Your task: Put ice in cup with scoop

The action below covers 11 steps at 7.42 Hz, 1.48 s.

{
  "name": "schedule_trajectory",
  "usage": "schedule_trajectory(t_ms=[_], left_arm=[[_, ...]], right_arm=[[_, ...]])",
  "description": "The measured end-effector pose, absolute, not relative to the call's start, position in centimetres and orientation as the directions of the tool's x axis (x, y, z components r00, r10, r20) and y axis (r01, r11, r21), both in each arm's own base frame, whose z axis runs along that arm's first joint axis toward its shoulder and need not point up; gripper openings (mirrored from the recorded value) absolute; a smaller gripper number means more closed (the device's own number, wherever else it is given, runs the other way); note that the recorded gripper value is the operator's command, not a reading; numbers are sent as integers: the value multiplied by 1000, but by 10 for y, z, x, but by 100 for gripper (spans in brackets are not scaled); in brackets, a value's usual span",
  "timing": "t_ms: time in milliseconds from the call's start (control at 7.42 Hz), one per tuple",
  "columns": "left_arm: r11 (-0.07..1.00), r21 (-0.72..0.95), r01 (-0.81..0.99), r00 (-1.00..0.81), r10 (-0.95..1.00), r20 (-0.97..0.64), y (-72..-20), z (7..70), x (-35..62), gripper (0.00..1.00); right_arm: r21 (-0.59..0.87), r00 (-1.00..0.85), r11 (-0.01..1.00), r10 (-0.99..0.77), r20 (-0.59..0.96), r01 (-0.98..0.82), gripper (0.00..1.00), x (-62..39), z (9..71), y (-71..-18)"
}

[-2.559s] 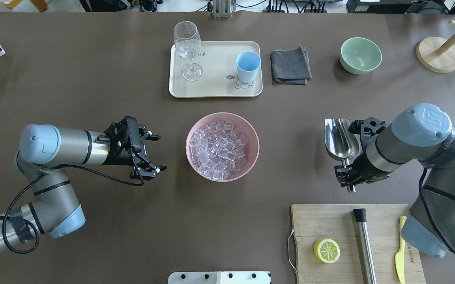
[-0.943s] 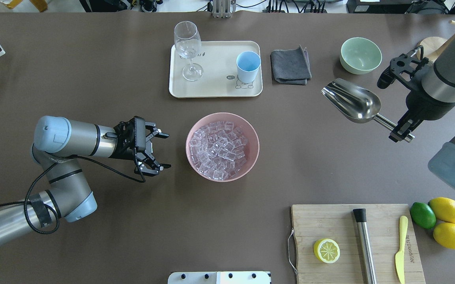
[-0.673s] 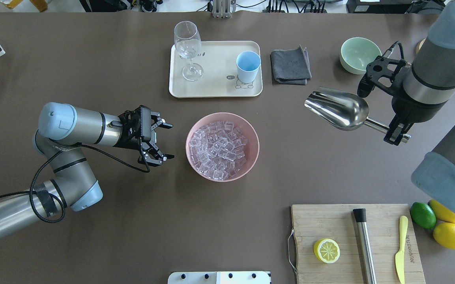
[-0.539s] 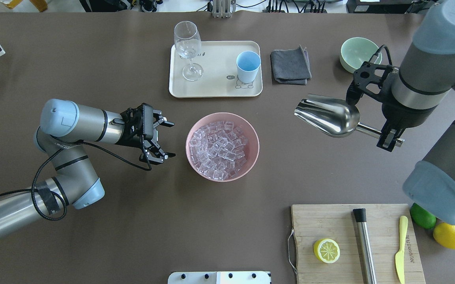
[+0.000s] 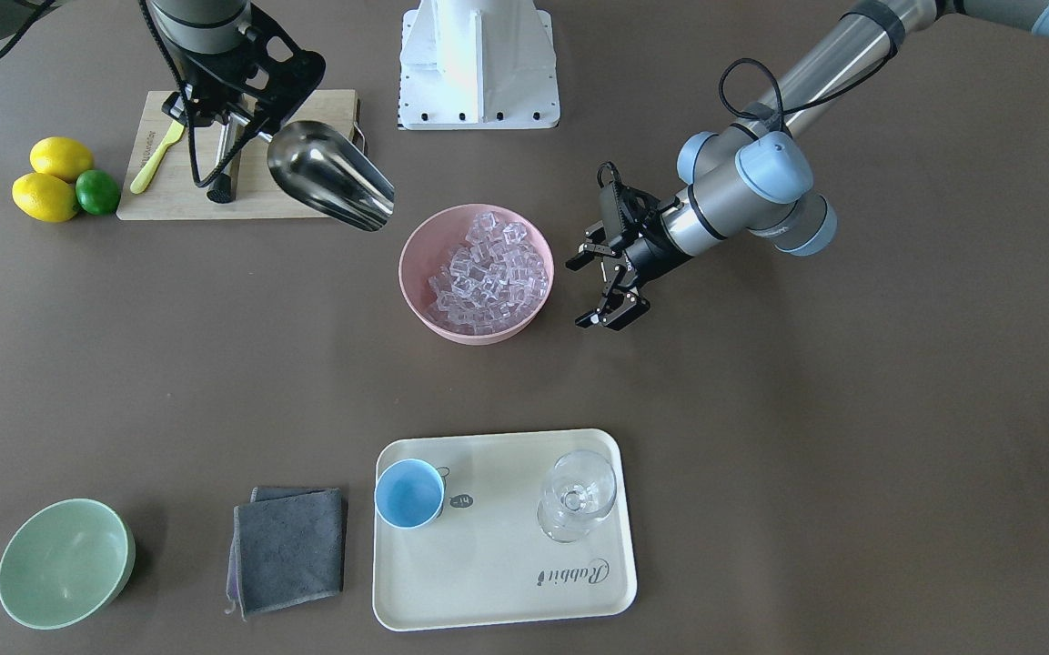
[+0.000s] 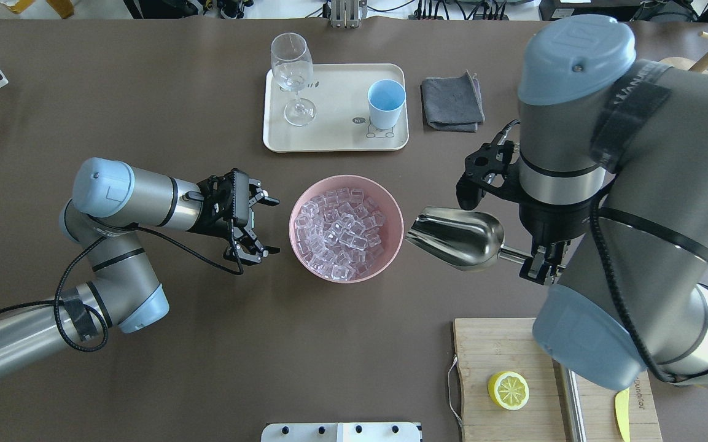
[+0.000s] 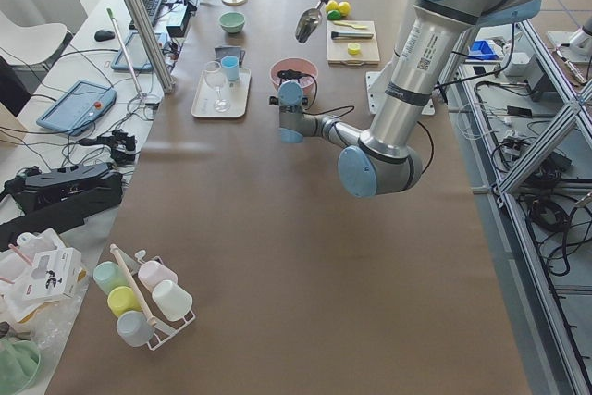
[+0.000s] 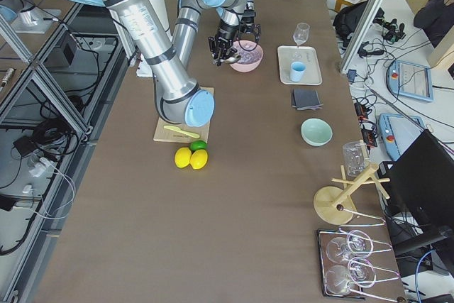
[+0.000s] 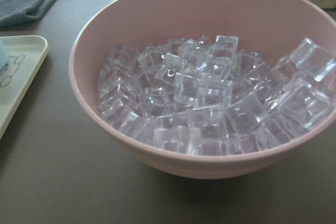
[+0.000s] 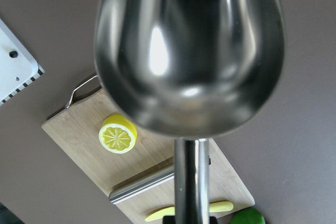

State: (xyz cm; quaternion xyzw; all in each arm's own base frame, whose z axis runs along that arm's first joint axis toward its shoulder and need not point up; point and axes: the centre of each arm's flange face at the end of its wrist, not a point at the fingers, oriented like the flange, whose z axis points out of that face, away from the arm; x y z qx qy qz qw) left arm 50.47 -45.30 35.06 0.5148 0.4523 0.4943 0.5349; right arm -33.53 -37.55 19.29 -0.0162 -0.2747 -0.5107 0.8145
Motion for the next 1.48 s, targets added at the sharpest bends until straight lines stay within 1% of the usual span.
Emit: schedule_trajectory(t_ms=[404, 808, 1212, 1482], left_arm=[[-39, 997, -59, 59, 997, 43, -425, 354, 523, 98], [-60, 998, -21, 58, 996, 61, -419, 359, 519, 98], [-56, 998, 0, 96, 994, 56, -421, 362, 513, 98], [31, 999, 10, 119, 992, -32, -424, 362, 513, 98]], right_arm=[[80, 423, 551, -719, 551, 831, 0, -384, 166, -391], [-21, 474, 566, -669, 572, 824, 0, -409, 163, -405], [-30, 452, 517, -716, 532, 855, 0, -435, 147, -392], [-32, 427, 468, -774, 467, 883, 0, -448, 141, -375]])
